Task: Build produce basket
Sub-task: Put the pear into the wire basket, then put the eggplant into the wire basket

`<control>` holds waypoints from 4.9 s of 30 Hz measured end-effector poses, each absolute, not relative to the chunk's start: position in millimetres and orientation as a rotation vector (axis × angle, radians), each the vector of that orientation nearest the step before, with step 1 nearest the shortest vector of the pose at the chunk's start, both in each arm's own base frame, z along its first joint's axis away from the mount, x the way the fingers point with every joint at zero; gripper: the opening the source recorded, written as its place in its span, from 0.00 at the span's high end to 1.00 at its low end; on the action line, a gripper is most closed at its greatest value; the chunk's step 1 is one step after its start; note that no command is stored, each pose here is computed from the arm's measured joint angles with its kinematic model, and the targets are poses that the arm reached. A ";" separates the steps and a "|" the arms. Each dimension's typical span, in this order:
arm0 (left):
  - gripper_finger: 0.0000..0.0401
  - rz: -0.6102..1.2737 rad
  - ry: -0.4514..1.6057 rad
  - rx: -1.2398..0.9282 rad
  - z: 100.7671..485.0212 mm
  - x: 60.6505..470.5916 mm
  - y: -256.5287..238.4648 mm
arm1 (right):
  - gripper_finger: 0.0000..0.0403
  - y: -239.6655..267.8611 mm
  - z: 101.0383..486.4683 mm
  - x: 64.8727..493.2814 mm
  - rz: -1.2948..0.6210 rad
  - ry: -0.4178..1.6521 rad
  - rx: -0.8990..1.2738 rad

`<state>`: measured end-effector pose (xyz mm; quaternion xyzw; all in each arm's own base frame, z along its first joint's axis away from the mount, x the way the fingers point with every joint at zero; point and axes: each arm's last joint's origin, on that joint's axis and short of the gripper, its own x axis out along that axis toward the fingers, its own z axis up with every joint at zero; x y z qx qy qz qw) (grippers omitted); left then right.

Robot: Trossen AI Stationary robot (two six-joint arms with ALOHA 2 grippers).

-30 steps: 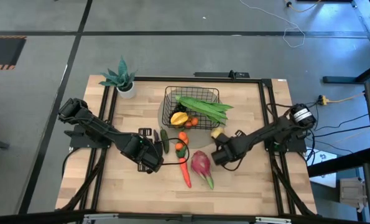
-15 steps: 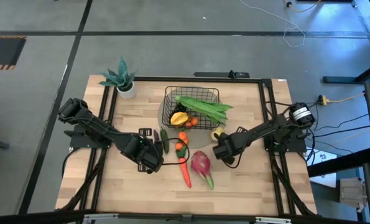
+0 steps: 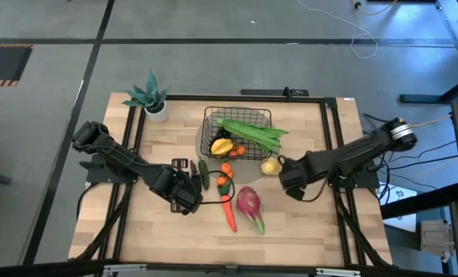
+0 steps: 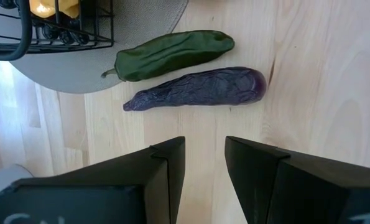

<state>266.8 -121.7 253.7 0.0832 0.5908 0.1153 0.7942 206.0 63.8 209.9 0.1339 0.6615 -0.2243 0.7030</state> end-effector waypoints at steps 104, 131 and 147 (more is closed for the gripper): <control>0.74 0.245 1.257 0.171 253.9 268.2 -122.1 | 1.00 62.4 292.9 275.9 -0.364 0.695 0.077; 0.74 0.244 1.255 0.170 253.9 268.3 -122.4 | 0.72 -27.0 275.7 312.4 -0.395 0.706 0.276; 0.74 0.233 1.215 0.145 254.7 272.3 -124.4 | 0.71 62.8 258.6 277.9 0.132 1.156 0.314</control>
